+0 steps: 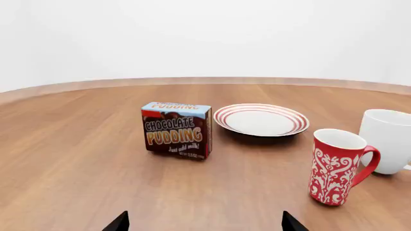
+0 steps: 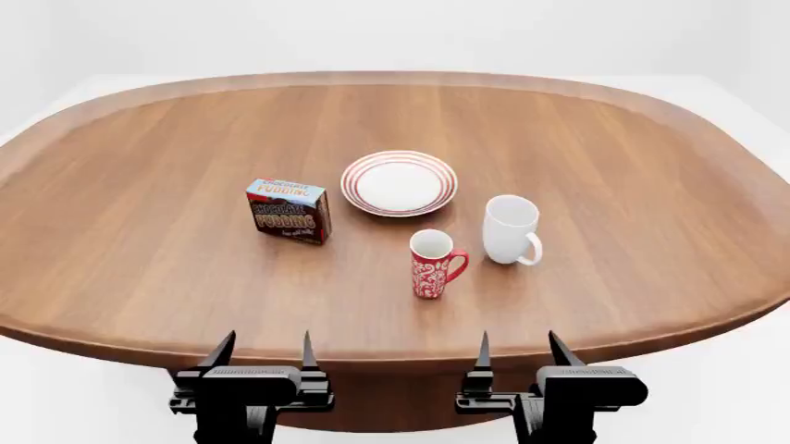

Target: Put the chocolate pudding to the right of the plate.

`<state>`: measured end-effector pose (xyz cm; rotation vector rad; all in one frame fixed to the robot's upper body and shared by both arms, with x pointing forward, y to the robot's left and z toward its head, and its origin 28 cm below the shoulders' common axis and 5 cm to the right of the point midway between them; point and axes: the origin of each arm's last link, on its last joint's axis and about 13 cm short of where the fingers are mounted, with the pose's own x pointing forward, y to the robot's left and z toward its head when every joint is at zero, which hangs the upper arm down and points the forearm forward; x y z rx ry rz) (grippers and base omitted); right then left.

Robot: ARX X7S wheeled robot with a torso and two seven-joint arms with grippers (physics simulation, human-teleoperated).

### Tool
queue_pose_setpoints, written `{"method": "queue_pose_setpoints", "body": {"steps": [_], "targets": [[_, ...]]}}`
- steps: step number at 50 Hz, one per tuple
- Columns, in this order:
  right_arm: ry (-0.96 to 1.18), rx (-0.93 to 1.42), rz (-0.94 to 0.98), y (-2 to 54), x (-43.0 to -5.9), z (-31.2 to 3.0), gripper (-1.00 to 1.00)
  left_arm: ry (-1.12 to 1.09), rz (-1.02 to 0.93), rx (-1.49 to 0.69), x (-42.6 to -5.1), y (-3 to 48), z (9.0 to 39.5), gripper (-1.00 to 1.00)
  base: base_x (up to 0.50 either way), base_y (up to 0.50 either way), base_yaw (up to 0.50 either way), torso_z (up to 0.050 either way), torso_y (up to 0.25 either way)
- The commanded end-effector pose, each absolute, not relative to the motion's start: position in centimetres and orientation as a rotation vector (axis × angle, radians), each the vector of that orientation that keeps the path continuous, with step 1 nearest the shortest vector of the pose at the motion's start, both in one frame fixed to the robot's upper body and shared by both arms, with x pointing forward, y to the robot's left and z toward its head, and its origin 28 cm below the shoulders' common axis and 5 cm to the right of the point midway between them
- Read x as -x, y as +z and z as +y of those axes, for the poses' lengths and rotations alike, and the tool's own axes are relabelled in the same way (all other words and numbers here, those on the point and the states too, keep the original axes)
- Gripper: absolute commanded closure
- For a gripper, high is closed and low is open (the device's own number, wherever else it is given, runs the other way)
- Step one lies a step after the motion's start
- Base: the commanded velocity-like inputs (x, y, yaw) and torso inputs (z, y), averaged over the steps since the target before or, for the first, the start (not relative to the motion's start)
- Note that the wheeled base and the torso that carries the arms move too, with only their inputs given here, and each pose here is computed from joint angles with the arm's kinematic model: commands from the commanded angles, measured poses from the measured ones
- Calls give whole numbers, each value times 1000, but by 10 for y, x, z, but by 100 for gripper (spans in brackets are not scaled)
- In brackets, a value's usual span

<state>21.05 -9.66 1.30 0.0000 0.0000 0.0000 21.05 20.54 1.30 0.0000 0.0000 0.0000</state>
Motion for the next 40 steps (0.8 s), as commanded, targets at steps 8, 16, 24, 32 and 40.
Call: {"method": "queue_pose_setpoints", "body": {"steps": [8,16,24,32,40], "targets": [[-2,-18,12,15,-211,-97,-100,-14,7,9,-211,13,206,-100,0,0,0,0,0],[14,-19,12,15,-209,-97,-100,-20,1,-8,-211,12,205,-100,33,474,0,0,0],[15,-12,18,12,-208,-96,-100,-17,0,-13,-211,11,206,-100,41,500,0,0,0],[11,-1,21,12,-208,-96,-100,-17,-1,-10,-211,10,205,-100,7,50,0,0,0],[18,-22,40,16,-208,-97,-100,-11,-4,-14,-211,13,206,-100,0,231,0,0,0]]}}
